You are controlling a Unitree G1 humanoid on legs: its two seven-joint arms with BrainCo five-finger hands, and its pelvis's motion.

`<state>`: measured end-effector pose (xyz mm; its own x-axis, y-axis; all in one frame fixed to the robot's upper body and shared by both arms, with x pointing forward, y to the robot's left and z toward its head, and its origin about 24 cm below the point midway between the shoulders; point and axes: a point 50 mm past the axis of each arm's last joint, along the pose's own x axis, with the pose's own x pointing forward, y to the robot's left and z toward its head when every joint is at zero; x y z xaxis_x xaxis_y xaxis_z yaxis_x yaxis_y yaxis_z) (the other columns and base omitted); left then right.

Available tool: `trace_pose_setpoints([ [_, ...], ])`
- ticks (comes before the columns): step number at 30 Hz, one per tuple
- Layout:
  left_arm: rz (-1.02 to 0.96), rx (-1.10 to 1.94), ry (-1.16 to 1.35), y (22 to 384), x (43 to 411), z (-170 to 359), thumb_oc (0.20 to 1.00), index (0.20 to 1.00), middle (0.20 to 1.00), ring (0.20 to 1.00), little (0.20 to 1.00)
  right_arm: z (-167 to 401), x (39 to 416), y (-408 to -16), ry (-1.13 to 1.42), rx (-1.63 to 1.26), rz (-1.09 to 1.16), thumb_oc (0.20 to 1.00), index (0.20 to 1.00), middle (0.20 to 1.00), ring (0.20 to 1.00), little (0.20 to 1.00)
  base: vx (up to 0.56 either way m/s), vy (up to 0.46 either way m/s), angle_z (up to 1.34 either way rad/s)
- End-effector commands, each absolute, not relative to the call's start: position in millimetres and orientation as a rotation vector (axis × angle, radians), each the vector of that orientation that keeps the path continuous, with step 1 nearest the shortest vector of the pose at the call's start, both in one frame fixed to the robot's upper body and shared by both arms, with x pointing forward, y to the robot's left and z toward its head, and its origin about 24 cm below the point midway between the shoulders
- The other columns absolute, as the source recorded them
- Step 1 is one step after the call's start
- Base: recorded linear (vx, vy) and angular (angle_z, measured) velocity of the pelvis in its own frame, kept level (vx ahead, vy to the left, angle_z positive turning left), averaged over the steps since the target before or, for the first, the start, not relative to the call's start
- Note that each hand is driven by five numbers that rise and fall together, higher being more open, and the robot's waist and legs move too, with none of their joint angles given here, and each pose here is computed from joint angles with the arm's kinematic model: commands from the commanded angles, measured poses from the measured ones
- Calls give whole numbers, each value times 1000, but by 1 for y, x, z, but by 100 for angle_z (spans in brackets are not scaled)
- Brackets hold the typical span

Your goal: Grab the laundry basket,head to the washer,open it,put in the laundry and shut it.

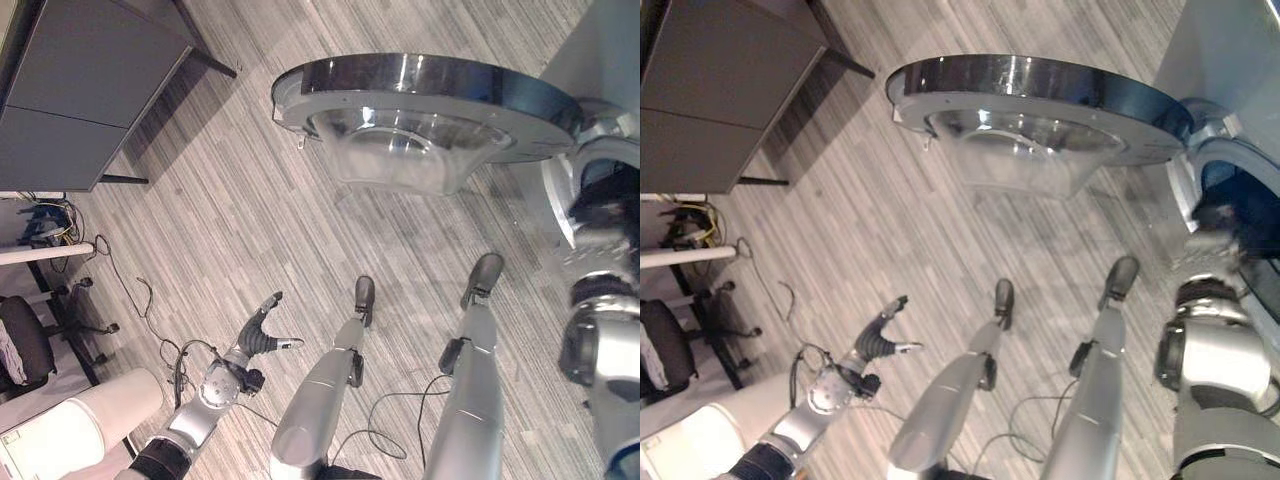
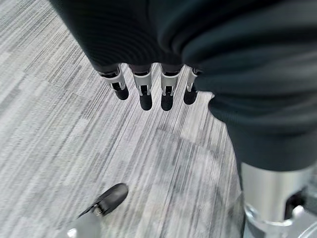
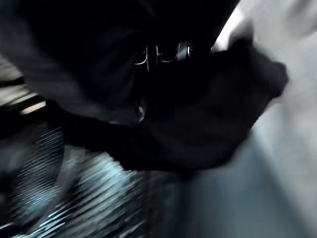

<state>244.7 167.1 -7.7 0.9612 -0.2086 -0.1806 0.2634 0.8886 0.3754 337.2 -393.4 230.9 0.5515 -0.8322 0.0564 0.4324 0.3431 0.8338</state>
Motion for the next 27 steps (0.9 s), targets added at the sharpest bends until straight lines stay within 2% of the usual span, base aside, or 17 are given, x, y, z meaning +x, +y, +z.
trace_pose_setpoints([
  [1,-237,412,134,168,241,-10,1000,1000,1000,1000,1000,321,293,-422,-878,700,-883,200,200,200,200,200,10,-27,-4],
  [9,-235,465,172,174,238,-18,1000,1000,1000,1000,1000,357,243,-441,-1123,678,-970,200,200,200,200,200,28,-37,-3],
  [10,-238,466,180,175,237,-19,1000,1000,1000,1000,1000,357,238,-446,-1125,673,-1000,511,511,511,511,511,12,-18,-4],
  [11,-241,464,181,175,237,-19,1000,1000,1000,1000,1000,355,235,-450,-1102,664,-1035,1000,1000,1000,1000,1000,40,-26,-5],
  [17,-252,429,169,172,242,-14,1000,1000,1000,1000,1000,296,263,-461,-765,680,-1060,1000,1000,1000,1000,1000,5,-2,-4],
  [20,-253,424,176,170,242,-15,1000,1000,1000,1000,1000,242,289,-443,-676,791,-964,1000,1000,1000,1000,1000,3,4,-1],
  [22,-252,428,179,171,241,-16,1000,1000,1000,1000,1000,238,289,-443,-674,795,-965,1000,1000,1000,1000,1000,-5,13,-4],
  [23,-251,434,190,171,241,-19,1000,1000,1000,1000,1000,213,301,-426,-640,803,-902,1000,1000,1000,1000,1000,37,23,-4],
  [25,-252,448,205,172,239,-22,1000,1000,1000,1000,1000,201,303,-420,-622,793,-882,1000,1000,1000,1000,1000,30,24,-4],
  [27,-260,469,255,175,233,-32,1000,1000,1000,1000,1000,156,306,-396,-528,757,-810,1000,1000,1000,1000,1000,58,39,-7],
])
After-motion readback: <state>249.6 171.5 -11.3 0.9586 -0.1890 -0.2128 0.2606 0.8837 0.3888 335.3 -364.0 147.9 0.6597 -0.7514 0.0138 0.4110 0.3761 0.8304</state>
